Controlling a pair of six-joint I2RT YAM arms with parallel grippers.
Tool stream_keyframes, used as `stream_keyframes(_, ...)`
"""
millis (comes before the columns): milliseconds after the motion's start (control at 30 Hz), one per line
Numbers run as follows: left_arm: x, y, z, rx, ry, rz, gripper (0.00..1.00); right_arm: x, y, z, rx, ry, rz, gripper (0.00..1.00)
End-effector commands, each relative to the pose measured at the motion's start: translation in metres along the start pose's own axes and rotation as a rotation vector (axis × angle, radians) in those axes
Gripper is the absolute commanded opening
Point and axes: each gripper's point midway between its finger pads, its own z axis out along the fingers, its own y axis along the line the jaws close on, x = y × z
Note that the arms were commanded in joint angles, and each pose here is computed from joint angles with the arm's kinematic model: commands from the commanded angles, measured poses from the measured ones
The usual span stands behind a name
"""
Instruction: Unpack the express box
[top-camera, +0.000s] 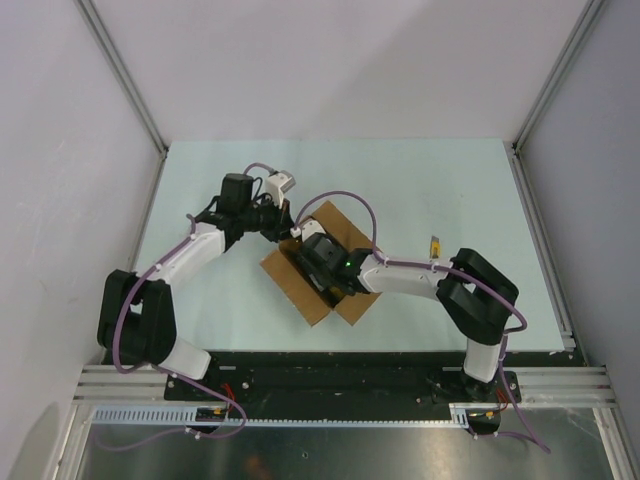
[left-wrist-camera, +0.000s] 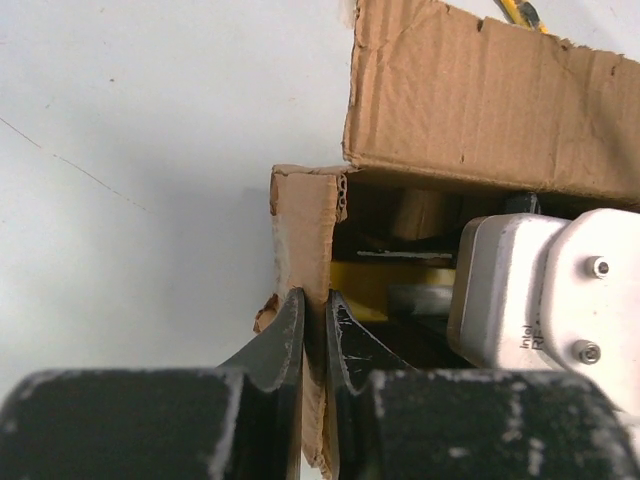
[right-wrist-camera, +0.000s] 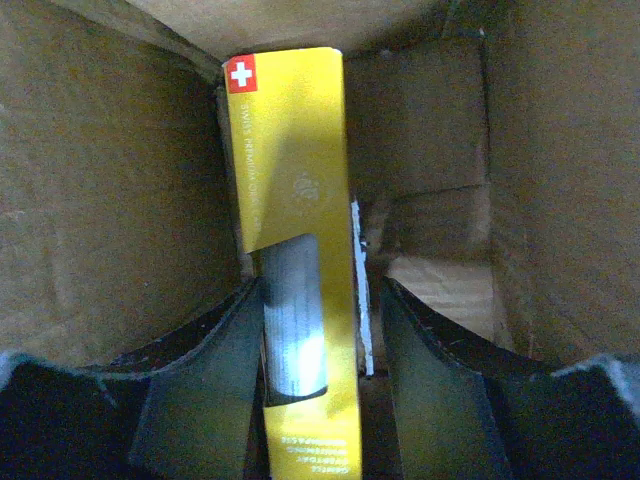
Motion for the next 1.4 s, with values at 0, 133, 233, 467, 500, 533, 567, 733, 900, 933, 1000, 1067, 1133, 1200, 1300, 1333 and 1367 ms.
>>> stream_keyframes(0, -0.031, -0.011, -0.005, 0.068, -0.069, 0.041, 0.03, 0.010, 0.002, 0.013, -0.026, 0.034, -0.001, 0.54)
stream_keyframes(133, -0.032, -0.010, -0.004, 0.065, -0.067, 0.040, 0.03, 0.018, 0.000, 0.020, -0.025, 0.059, 0.004, 0.53)
stream_keyframes(233, -0.032, -0.009, -0.004, 0.064, -0.065, 0.036, 0.03, 0.019, -0.002, 0.023, -0.009, 0.056, 0.001, 0.50)
stream_keyframes(467, -0.029, -0.004, -0.003, 0.039, -0.055, 0.027, 0.03, 0.009, -0.017, 0.021, 0.043, 0.029, 0.054, 0.27)
stream_keyframes(500, -0.030, -0.003, -0.003, 0.032, -0.055, 0.019, 0.03, 0.007, -0.019, 0.020, 0.045, 0.024, 0.061, 0.26)
stream_keyframes(533, -0.029, -0.001, -0.003, 0.021, -0.051, 0.012, 0.03, 0.001, -0.019, 0.018, 0.041, 0.007, 0.068, 0.26)
stream_keyframes(567, -0.027, 0.002, -0.002, 0.007, -0.043, 0.003, 0.03, -0.002, -0.019, 0.016, 0.037, -0.002, 0.069, 0.25)
stream_keyframes(733, -0.024, 0.007, -0.003, -0.024, -0.022, -0.028, 0.04, -0.034, -0.017, -0.004, -0.005, -0.099, 0.098, 0.22)
stream_keyframes(900, -0.025, 0.014, -0.003, -0.063, -0.005, -0.050, 0.05, -0.062, -0.015, -0.025, -0.067, -0.183, 0.139, 0.21)
stream_keyframes(933, -0.023, 0.016, -0.003, -0.071, 0.009, -0.062, 0.04, -0.065, -0.017, -0.027, -0.069, -0.191, 0.144, 0.20)
stream_keyframes(1000, -0.024, 0.021, -0.002, -0.084, 0.018, -0.078, 0.04, -0.069, -0.018, -0.031, -0.071, -0.205, 0.150, 0.20)
stream_keyframes(1067, -0.023, 0.023, -0.003, -0.093, 0.030, -0.098, 0.04, -0.074, -0.019, -0.038, -0.072, -0.220, 0.162, 0.20)
stream_keyframes(1133, -0.024, 0.025, -0.003, -0.097, 0.030, -0.105, 0.03, -0.079, -0.022, -0.044, -0.068, -0.235, 0.166, 0.20)
stream_keyframes(1200, -0.025, 0.025, -0.003, -0.097, 0.030, -0.111, 0.03, -0.083, -0.024, -0.049, -0.061, -0.251, 0.177, 0.19)
stream_keyframes(1300, -0.025, 0.026, -0.002, -0.103, 0.031, -0.120, 0.04, -0.095, -0.030, -0.059, -0.035, -0.299, 0.197, 0.19)
stream_keyframes(1333, -0.025, 0.026, -0.002, -0.103, 0.032, -0.123, 0.03, -0.101, -0.031, -0.063, -0.030, -0.325, 0.203, 0.19)
stream_keyframes(1367, -0.026, 0.026, -0.002, -0.103, 0.030, -0.125, 0.03, -0.108, -0.032, -0.069, -0.029, -0.351, 0.211, 0.19)
